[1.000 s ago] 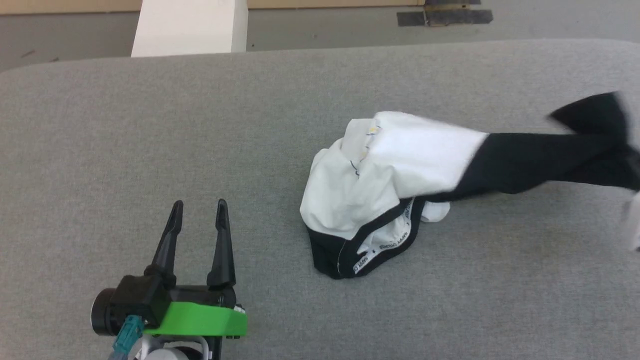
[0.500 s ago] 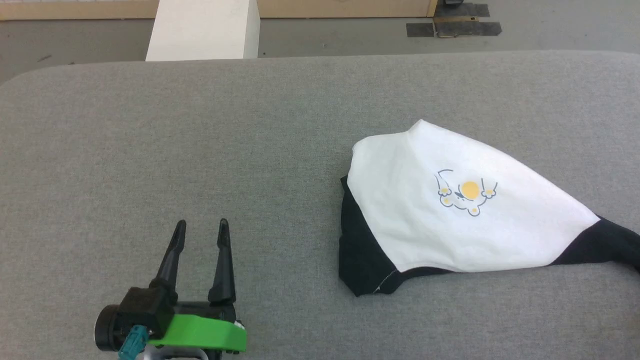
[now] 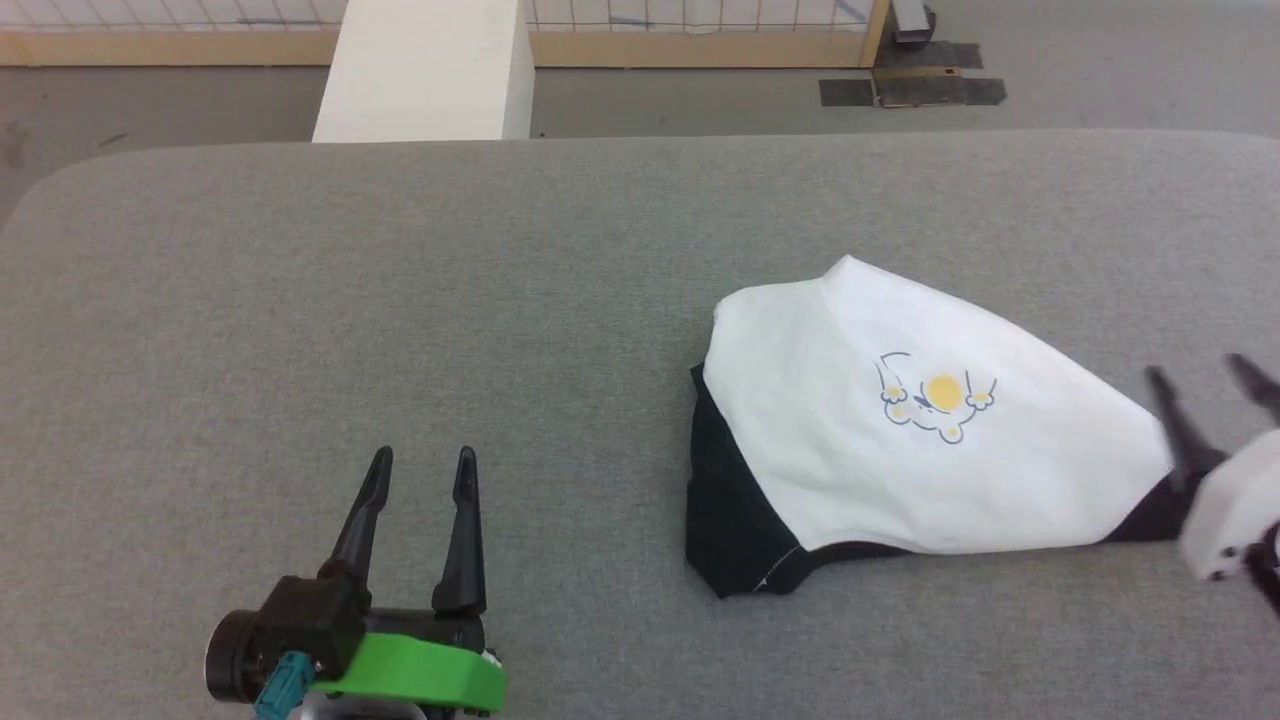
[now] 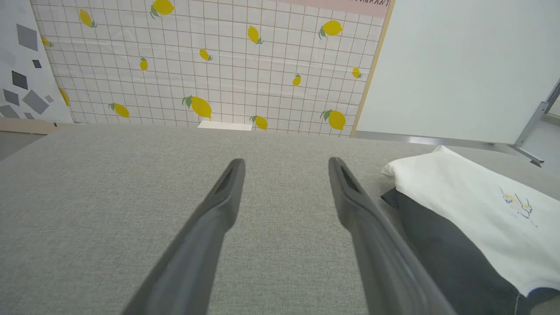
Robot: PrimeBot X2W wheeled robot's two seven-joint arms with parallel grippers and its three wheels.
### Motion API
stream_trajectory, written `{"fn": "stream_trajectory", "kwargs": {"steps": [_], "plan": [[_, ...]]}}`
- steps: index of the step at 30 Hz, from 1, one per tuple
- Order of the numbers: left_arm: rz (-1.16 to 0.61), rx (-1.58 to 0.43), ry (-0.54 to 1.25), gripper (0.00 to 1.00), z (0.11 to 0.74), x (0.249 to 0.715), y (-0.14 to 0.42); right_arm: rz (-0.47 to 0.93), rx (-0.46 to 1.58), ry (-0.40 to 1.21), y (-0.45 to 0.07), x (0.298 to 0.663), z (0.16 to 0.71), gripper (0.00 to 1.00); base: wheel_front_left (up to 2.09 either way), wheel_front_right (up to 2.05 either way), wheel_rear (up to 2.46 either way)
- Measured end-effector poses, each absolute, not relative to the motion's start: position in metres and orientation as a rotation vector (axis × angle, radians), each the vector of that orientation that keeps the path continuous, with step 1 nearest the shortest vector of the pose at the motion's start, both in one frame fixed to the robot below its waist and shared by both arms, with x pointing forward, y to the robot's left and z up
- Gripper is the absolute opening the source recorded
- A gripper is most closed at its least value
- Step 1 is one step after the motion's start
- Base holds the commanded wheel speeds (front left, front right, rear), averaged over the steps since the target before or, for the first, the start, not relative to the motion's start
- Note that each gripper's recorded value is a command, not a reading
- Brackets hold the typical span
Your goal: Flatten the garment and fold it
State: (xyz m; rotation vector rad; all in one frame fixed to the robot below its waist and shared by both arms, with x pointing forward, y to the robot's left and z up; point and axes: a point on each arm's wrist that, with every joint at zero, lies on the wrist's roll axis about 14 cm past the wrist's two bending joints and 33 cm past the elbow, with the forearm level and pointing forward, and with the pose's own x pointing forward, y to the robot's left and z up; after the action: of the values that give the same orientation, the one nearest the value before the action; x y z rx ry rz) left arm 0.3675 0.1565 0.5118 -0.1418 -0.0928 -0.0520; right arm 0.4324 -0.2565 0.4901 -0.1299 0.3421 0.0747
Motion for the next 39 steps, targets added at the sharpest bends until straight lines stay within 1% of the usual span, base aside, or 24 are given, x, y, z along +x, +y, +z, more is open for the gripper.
{"fn": "stream_trajectory", "kwargs": {"steps": [4,8,15,17,19,20,21,23,27,31,32,35,38,39], "plan": [[-0.037,-0.141,-0.089,1.0,0.511,0.365,0.161,0.24,-0.084,0.392,-0.201,0.432,0.483,1.0,0.0,0.0,0.0],[-0.02,-0.14,-0.08,1.0,0.508,0.364,0.165,0.37,-0.081,0.515,-0.163,0.418,0.454,1.0,0.0,0.0,0.0],[0.022,-0.144,-0.062,1.0,0.502,0.366,0.176,0.521,-0.141,0.779,-0.133,0.386,0.391,1.0,0.0,0.0,0.0],[0.034,-0.148,-0.055,1.0,0.5,0.367,0.179,0.543,-0.149,0.817,-0.128,0.382,0.381,1.0,0.0,0.0,0.0],[0.044,-0.149,-0.051,1.0,0.499,0.367,0.181,0.553,-0.172,0.824,-0.127,0.385,0.377,1.0,0.0,0.0,0.0],[0.047,-0.148,-0.05,1.0,0.498,0.368,0.182,0.556,-0.19,0.82,-0.128,0.388,0.375,0.49,0.0,0.0,0.0],[0.048,-0.148,-0.05,1.0,0.498,0.368,0.182,0.556,-0.2,0.815,-0.128,0.391,0.375,0.01,0.0,0.0,0.0],[0.054,-0.147,-0.054,1.0,0.499,0.369,0.183,0.548,-0.175,0.79,-0.127,0.398,0.381,0.0,0.0,0.0,0.0],[0.039,-0.151,-0.068,1.0,0.503,0.371,0.178,0.566,-0.122,0.748,-0.122,0.399,0.404,0.0,0.0,0.0,0.0],[0.018,-0.166,-0.082,1.0,0.508,0.373,0.172,0.652,-0.072,0.76,-0.109,0.383,0.428,0.0,0.0,0.0,0.0],[-0.002,-0.175,-0.09,1.0,0.51,0.375,0.166,0.668,-0.051,0.857,-0.118,0.358,0.426,0.0,0.0,0.0,0.0],[-0.024,-0.186,-0.096,1.0,0.512,0.377,0.158,0.659,-0.028,1.088,-0.138,0.304,0.399,0.0,0.0,0.0,0.0],[-0.037,-0.19,-0.096,1.0,0.513,0.379,0.154,0.652,0.008,1.286,-0.151,0.252,0.379,0.0,0.0,0.0,0.0],[-0.039,-0.191,-0.095,1.0,0.512,0.379,0.153,0.649,0.017,1.323,-0.153,0.242,0.376,0.0,0.0,0.0,0.0]]}}
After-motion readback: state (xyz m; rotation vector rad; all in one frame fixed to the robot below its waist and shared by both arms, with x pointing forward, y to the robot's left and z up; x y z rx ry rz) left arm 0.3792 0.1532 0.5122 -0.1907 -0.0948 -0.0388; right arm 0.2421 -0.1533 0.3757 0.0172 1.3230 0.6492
